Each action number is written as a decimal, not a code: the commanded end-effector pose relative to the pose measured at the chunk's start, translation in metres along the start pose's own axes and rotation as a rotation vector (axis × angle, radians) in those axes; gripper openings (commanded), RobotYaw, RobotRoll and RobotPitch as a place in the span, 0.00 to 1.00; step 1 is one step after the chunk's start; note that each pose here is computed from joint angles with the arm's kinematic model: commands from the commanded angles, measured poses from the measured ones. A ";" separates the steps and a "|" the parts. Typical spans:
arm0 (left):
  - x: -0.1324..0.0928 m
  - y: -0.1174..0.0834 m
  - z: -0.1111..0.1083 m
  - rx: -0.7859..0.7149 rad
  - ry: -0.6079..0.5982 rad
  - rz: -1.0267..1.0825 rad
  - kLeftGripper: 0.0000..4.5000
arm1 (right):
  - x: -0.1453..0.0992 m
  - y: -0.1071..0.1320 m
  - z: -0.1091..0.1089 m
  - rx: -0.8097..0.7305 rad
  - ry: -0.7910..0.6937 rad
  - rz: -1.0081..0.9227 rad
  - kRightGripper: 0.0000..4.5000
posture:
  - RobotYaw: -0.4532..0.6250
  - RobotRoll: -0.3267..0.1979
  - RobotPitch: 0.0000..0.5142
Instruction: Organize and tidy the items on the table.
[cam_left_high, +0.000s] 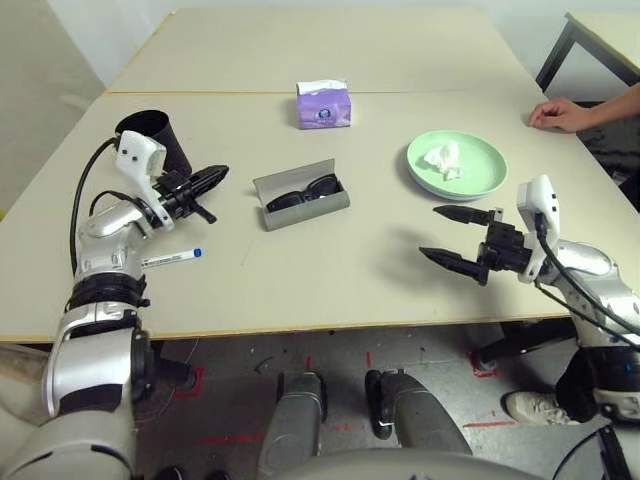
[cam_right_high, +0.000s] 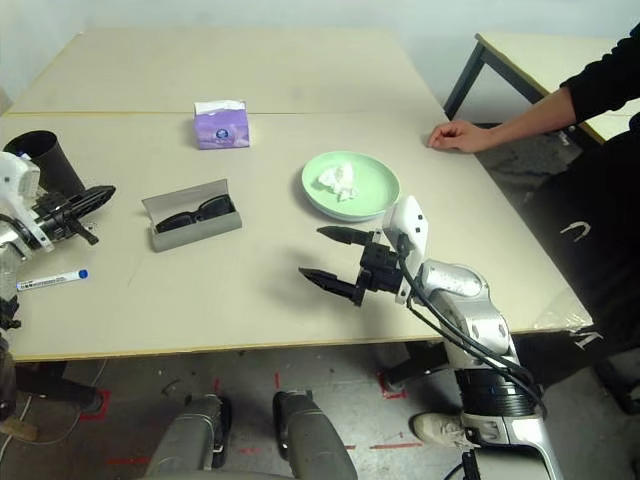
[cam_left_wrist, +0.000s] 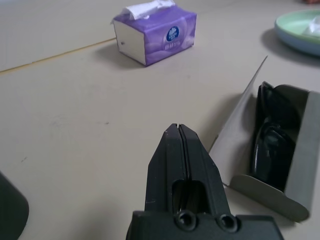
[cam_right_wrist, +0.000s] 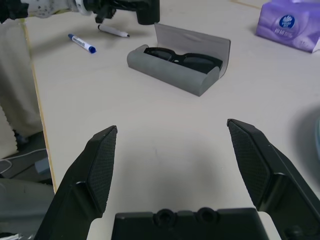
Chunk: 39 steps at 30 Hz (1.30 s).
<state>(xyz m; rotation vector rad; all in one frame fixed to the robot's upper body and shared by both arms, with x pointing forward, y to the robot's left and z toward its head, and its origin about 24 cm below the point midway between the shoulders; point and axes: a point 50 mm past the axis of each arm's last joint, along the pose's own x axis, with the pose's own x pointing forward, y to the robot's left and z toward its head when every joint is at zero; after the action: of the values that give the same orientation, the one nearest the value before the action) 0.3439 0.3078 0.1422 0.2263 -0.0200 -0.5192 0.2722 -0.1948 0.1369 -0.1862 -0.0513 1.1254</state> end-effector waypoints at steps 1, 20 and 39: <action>0.006 -0.001 -0.005 -0.009 0.037 0.027 0.01 | -0.002 0.003 0.002 0.010 -0.008 -0.012 1.00 | 0.34 0.62 0.29; 0.032 -0.032 -0.017 -0.027 0.086 -0.183 0.01 | -0.002 0.001 0.005 0.013 -0.009 -0.054 1.00 | 0.32 0.62 0.29; 0.017 -0.030 -0.017 0.063 0.125 -0.329 0.01 | 0.001 -0.004 0.006 0.010 -0.022 -0.062 1.00 | 0.33 0.62 0.29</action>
<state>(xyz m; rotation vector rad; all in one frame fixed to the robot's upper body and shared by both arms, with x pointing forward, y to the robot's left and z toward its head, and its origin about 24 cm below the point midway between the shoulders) 0.3486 0.2763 0.1222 0.2925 0.0972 -0.8066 0.2756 -0.1935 0.1449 -0.1693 -0.0748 1.0702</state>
